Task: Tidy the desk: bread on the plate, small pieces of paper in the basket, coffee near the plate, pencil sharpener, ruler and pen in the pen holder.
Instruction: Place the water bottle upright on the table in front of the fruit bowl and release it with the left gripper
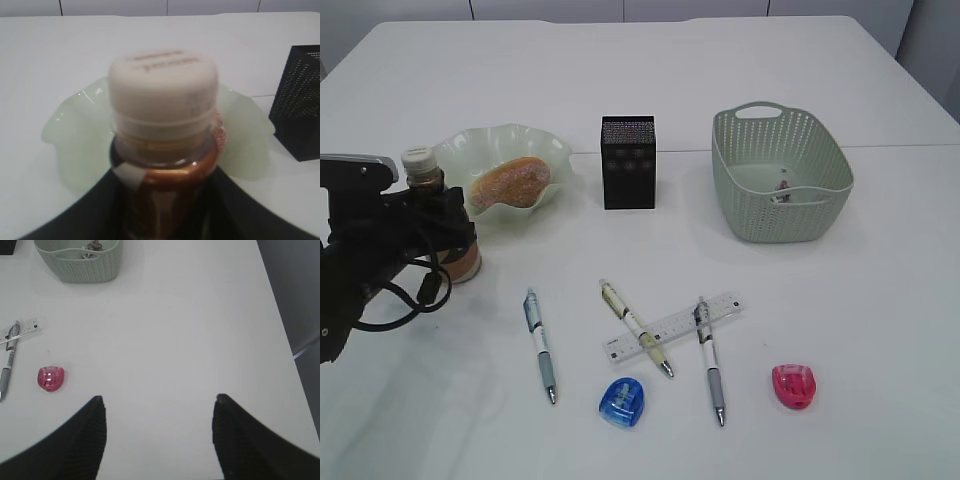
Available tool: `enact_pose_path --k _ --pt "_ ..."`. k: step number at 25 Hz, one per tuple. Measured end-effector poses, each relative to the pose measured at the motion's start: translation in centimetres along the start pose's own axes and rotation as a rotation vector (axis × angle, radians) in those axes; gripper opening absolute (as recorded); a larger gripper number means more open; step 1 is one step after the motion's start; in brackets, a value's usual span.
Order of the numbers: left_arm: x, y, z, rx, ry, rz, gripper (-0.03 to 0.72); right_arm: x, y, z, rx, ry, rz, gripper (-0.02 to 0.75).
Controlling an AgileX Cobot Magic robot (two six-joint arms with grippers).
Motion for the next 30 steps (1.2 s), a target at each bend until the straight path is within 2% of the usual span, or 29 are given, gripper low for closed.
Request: enact_pose_path --k 5,8,13,25,30 --pt "0.1 -0.9 0.0 0.051 0.006 0.000 0.413 0.0 0.0 0.0 0.000 0.000 0.000 0.519" --pt "0.1 -0.9 0.0 0.054 0.004 -0.001 0.445 0.0 0.0 0.0 0.000 -0.001 0.000 0.519" --pt "-0.9 -1.1 -0.1 0.061 -0.015 -0.002 0.453 0.0 0.0 0.0 0.000 -0.001 0.000 0.519" --pt "-9.8 -2.6 -2.1 0.111 -0.214 -0.002 0.454 0.0 0.0 0.0 0.001 -0.002 -0.001 0.519" --pt "-12.1 -3.1 -3.2 0.120 -0.194 0.008 0.454 0.0 0.0 0.0 0.001 -0.002 -0.001 0.519"
Point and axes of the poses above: a point on each arm's last joint axis where the gripper is mounted, z pointing out along that axis toward the gripper, y along the wrist's bending axis when the last joint is at zero, x = y × z, the point moved 8 cm from there along z, pointing out along that axis toward the gripper, and after that the axes turned 4 degrees about -z, right-handed, at the moved point
